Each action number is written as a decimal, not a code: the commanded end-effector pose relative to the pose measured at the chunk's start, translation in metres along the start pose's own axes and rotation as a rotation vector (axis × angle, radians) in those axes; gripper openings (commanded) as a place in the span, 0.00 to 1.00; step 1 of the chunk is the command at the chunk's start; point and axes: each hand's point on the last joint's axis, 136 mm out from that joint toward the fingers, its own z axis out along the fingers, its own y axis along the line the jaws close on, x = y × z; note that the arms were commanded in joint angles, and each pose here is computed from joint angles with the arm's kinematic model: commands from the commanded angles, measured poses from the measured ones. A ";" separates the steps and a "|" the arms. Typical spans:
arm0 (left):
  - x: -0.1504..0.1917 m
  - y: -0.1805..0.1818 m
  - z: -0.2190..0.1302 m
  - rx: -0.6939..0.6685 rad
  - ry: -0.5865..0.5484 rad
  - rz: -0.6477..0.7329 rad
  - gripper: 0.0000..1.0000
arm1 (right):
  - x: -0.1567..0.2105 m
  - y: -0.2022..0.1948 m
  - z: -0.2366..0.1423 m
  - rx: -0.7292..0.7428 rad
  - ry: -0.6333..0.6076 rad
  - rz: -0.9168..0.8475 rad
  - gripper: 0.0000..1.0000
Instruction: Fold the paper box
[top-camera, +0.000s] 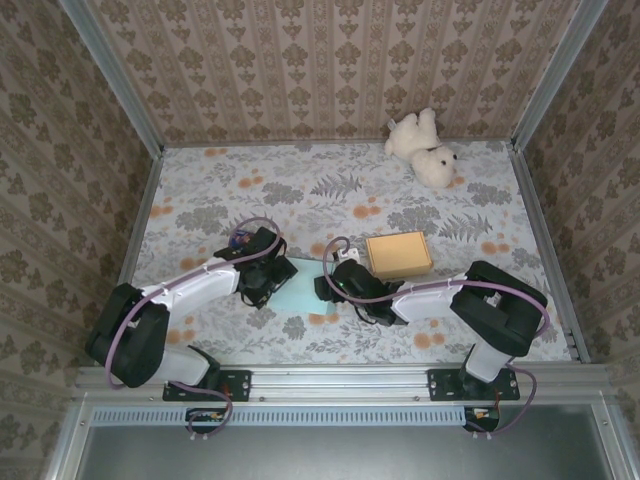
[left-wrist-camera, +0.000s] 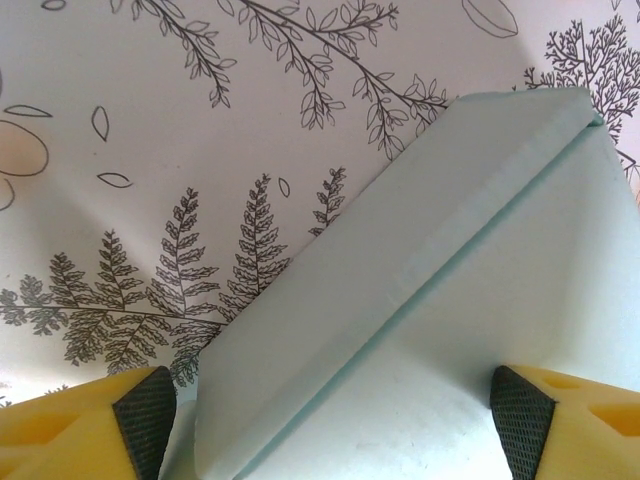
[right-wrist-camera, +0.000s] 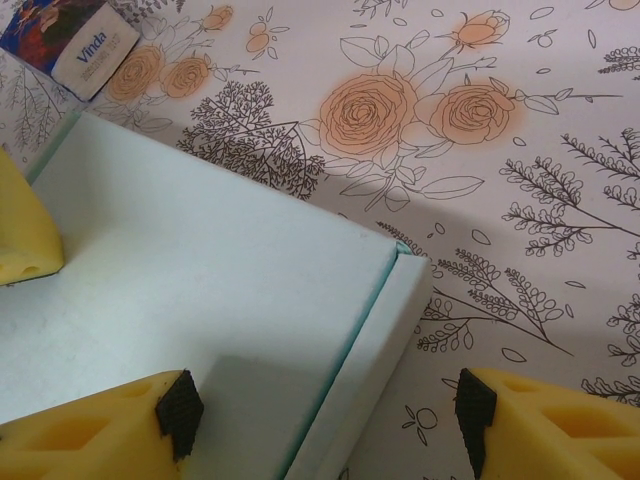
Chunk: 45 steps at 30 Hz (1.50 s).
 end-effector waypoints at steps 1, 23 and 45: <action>0.005 0.032 0.013 -0.103 0.023 -0.055 0.84 | 0.038 -0.019 0.003 0.051 0.112 -0.039 0.72; 0.004 0.038 0.015 -0.112 0.015 -0.054 0.80 | 0.017 -0.001 -0.036 0.023 0.064 -0.099 0.73; 0.004 0.039 0.015 -0.109 0.015 -0.054 0.79 | 0.027 0.025 -0.049 -0.117 0.084 -0.017 0.62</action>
